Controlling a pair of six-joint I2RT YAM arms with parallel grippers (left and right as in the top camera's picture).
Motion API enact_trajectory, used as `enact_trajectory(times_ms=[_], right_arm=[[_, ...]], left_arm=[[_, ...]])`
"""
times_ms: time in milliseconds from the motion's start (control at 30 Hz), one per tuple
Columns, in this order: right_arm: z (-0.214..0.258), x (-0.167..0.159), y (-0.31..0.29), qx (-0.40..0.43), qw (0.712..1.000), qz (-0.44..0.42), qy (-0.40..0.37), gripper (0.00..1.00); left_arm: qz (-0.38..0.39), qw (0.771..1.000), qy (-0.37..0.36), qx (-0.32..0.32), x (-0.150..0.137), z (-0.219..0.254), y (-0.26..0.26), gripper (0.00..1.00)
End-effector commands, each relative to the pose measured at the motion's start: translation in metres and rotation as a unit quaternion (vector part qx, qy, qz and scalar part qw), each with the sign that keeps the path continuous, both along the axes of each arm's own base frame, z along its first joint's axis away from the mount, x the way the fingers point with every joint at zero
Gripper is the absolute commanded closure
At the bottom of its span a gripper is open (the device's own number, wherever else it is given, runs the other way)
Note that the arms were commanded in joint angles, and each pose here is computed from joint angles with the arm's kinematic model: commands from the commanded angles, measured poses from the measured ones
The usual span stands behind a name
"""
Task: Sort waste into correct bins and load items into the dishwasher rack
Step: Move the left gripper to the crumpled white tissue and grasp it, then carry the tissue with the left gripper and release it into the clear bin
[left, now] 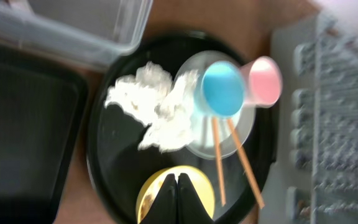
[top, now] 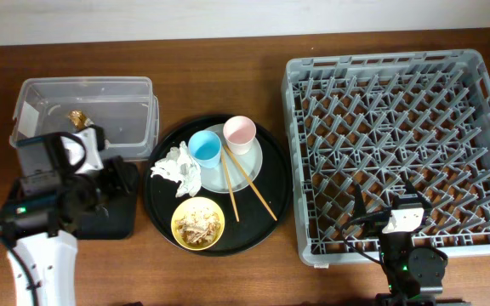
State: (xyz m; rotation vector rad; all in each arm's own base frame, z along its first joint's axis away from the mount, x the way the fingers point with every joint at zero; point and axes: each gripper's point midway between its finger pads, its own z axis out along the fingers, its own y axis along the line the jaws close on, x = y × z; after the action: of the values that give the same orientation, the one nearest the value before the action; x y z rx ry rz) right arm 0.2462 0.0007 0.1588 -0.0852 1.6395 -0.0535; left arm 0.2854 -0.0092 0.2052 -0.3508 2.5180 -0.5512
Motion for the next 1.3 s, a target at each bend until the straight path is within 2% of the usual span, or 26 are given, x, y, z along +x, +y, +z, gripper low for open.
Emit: enact_trajectory(times_ms=[0, 67, 100, 133, 167, 300, 400, 500, 667, 700, 800, 833, 900, 933, 1067, 1133, 1267], right_arm=[[-0.002, 0.0, 0.002, -0.003, 1.0, 0.004, 0.001, 0.02], [-0.002, 0.0, 0.002, -0.003, 1.0, 0.004, 0.001, 0.02], [-0.002, 0.0, 0.002, -0.003, 1.0, 0.004, 0.001, 0.02], [-0.002, 0.0, 0.002, -0.003, 1.0, 0.004, 0.001, 0.02], [-0.002, 0.0, 0.002, -0.003, 1.0, 0.004, 0.001, 0.02], [-0.002, 0.0, 0.002, -0.003, 1.0, 0.004, 0.001, 0.02], [-0.002, 0.0, 0.002, -0.003, 1.0, 0.004, 0.001, 0.02], [-0.002, 0.0, 0.002, -0.003, 1.0, 0.004, 0.001, 0.02], [-0.002, 0.0, 0.002, -0.003, 1.0, 0.004, 0.001, 0.02], [-0.002, 0.0, 0.002, -0.003, 1.0, 0.004, 0.001, 0.02], [-0.002, 0.0, 0.002, -0.003, 1.0, 0.004, 0.001, 0.02], [-0.002, 0.0, 0.002, -0.003, 1.0, 0.004, 0.001, 0.02], [-0.002, 0.0, 0.002, -0.003, 1.0, 0.004, 0.001, 0.02], [-0.002, 0.0, 0.002, -0.003, 1.0, 0.004, 0.001, 0.02], [-0.002, 0.0, 0.002, -0.003, 1.0, 0.004, 0.001, 0.02], [-0.002, 0.0, 0.002, -0.003, 1.0, 0.004, 0.001, 0.02], [-0.002, 0.0, 0.002, -0.003, 1.0, 0.004, 0.001, 0.02]], left_arm=[[-0.066, 0.99, 0.032, 0.123, -0.01, -0.035, -0.013, 0.87], [-0.122, 0.981, 0.007, 0.154, -0.005, -0.043, -0.042, 0.79], [-0.127, 0.97, -0.011, 0.208, 0.002, -0.05, -0.045, 0.65], [-0.134, 0.964, -0.022, 0.229, 0.005, -0.056, -0.051, 0.55], [-0.145, 0.962, -0.03, 0.228, 0.006, -0.061, -0.059, 0.49], [-0.173, 0.947, -0.028, 0.268, 0.02, -0.106, -0.064, 0.44], [-0.213, 0.932, -0.015, 0.292, 0.039, -0.141, -0.07, 0.28], [-0.2, 0.922, -0.011, 0.331, 0.057, -0.161, -0.06, 0.14], [-0.214, 0.918, 0.026, 0.332, 0.054, -0.194, -0.06, 0.08], [-0.219, 0.919, 0.029, 0.326, 0.053, -0.197, -0.062, 0.11], [-0.218, 0.919, 0.029, 0.326, 0.053, -0.197, -0.062, 0.28], [-0.218, 0.919, 0.028, 0.326, 0.054, -0.197, -0.063, 0.28], [-0.226, 0.925, 0.012, 0.305, 0.056, -0.19, -0.072, 0.27], [-0.224, 0.928, -0.006, 0.297, 0.059, -0.18, -0.076, 0.18], [-0.192, 0.933, -0.079, 0.293, 0.068, -0.122, -0.071, 0.13], [-0.191, 0.94, -0.058, 0.277, 0.06, -0.127, -0.063, 0.13], [-0.209, 0.961, -0.017, 0.182, 0.053, -0.152, -0.062, 0.08]])
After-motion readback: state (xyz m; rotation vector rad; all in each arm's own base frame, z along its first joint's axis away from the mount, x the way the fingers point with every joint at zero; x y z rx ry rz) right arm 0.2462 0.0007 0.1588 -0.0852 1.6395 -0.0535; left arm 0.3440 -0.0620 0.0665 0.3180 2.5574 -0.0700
